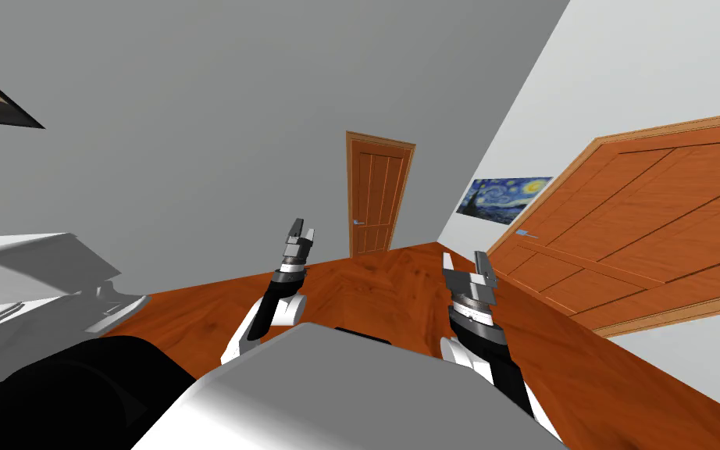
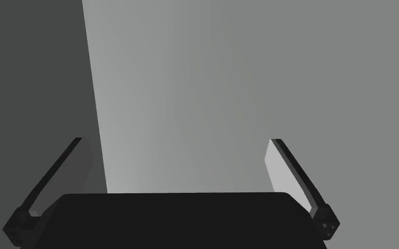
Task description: Pull the door open
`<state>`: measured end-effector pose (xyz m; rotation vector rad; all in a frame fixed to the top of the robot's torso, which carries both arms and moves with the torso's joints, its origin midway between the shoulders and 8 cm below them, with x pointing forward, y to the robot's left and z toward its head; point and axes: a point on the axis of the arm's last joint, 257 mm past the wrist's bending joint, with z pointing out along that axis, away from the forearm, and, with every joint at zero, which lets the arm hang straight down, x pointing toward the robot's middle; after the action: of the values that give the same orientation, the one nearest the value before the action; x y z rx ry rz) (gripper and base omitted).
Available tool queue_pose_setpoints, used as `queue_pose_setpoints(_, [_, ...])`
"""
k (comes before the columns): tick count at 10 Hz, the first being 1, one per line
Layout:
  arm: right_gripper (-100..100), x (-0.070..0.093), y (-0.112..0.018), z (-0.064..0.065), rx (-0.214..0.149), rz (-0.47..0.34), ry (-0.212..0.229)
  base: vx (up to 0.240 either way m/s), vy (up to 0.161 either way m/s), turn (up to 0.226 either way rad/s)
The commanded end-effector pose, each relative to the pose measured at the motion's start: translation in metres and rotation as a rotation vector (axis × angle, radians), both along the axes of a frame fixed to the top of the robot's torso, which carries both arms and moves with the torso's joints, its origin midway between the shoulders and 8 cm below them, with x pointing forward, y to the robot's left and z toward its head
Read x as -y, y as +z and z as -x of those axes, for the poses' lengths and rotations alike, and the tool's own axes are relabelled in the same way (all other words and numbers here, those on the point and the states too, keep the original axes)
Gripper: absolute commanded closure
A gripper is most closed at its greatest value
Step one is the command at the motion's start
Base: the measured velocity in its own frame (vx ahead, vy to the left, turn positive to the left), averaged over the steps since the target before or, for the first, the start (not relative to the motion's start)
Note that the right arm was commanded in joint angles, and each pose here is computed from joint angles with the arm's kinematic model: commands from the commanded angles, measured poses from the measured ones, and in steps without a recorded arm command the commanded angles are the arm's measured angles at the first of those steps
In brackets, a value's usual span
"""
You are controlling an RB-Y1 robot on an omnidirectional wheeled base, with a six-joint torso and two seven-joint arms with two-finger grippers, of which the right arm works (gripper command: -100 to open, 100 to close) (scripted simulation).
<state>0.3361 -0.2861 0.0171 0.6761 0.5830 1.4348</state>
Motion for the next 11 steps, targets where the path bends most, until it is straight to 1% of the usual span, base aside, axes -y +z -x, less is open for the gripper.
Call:
queue_pose_setpoints(1, [-100,0.000,-0.011,-0.007,-0.019,0.001,0.005,0.083,-0.077,0.127])
queue_pose_setpoints(2, [-100,0.001,-0.017,-0.010,-0.029,0.001,0.008,0.148,0.053,0.052])
queue_pose_setpoints(4, [-100,0.001,-0.035,-0.021,-0.060,0.002,0.015,0.155,0.097,0.086])
queue_pose_setpoints(5, [-100,0.002,-0.039,-0.023,-0.068,0.002,0.017,0.122,0.070,0.051])
queue_pose_setpoints(6, [-100,0.002,-0.048,-0.028,-0.082,0.003,0.020,0.114,0.047,0.053])
queue_pose_setpoints(7, [-100,0.002,-0.053,-0.030,-0.091,0.003,0.022,0.107,0.032,0.073])
queue_pose_setpoints(8, [-100,0.003,-0.064,-0.036,-0.110,0.003,0.025,0.129,0.042,0.102])
queue_pose_setpoints(11, [-100,0.004,-0.080,-0.044,-0.138,0.003,0.030,0.099,0.038,0.056])
